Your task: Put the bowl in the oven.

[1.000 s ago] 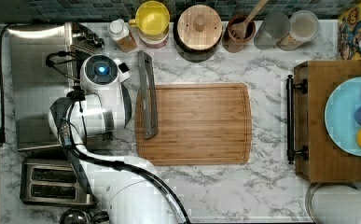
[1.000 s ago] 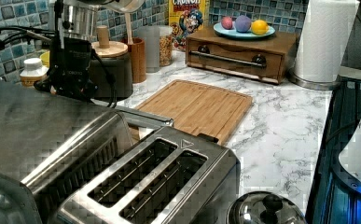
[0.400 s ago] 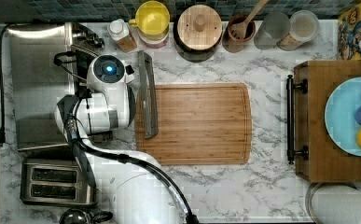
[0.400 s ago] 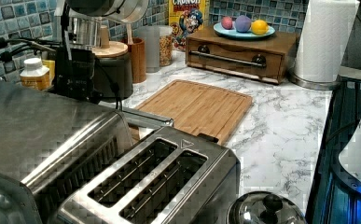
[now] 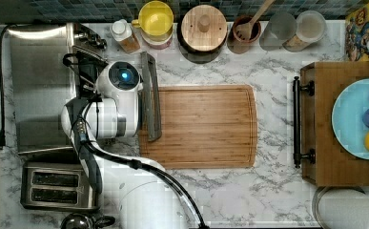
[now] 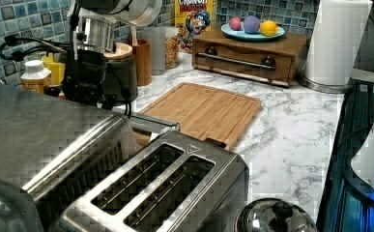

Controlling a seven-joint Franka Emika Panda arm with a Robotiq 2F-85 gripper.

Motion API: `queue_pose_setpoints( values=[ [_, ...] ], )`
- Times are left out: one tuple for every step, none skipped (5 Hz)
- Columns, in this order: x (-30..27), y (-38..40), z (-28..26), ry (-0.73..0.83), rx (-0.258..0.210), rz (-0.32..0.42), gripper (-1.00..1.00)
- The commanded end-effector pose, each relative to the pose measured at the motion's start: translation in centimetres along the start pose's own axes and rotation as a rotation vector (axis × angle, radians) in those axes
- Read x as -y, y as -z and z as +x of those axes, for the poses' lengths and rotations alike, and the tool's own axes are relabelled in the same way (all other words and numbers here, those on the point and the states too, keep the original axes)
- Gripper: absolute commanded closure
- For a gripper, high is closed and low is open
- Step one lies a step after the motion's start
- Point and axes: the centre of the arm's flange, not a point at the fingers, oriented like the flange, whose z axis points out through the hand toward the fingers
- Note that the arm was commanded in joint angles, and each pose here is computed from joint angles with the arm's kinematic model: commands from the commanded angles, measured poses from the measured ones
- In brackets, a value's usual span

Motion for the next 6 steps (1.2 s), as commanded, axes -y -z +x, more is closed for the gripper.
queue_pose_setpoints(
  values=[
    [-2.9,13.0,-0.5,-0.156,-0.131,0.205,0.0],
    [-4.1,13.8,-0.6,-0.147,-0.124,0.205,0.0],
    [-4.1,13.8,-0.6,-0.148,-0.124,0.205,0.0],
    [-4.1,13.8,-0.6,-0.147,-0.124,0.205,0.0],
    [-4.1,13.8,-0.6,-0.147,-0.124,0.205,0.0],
    [-4.1,13.8,-0.6,-0.147,-0.124,0.205,0.0]
  ],
)
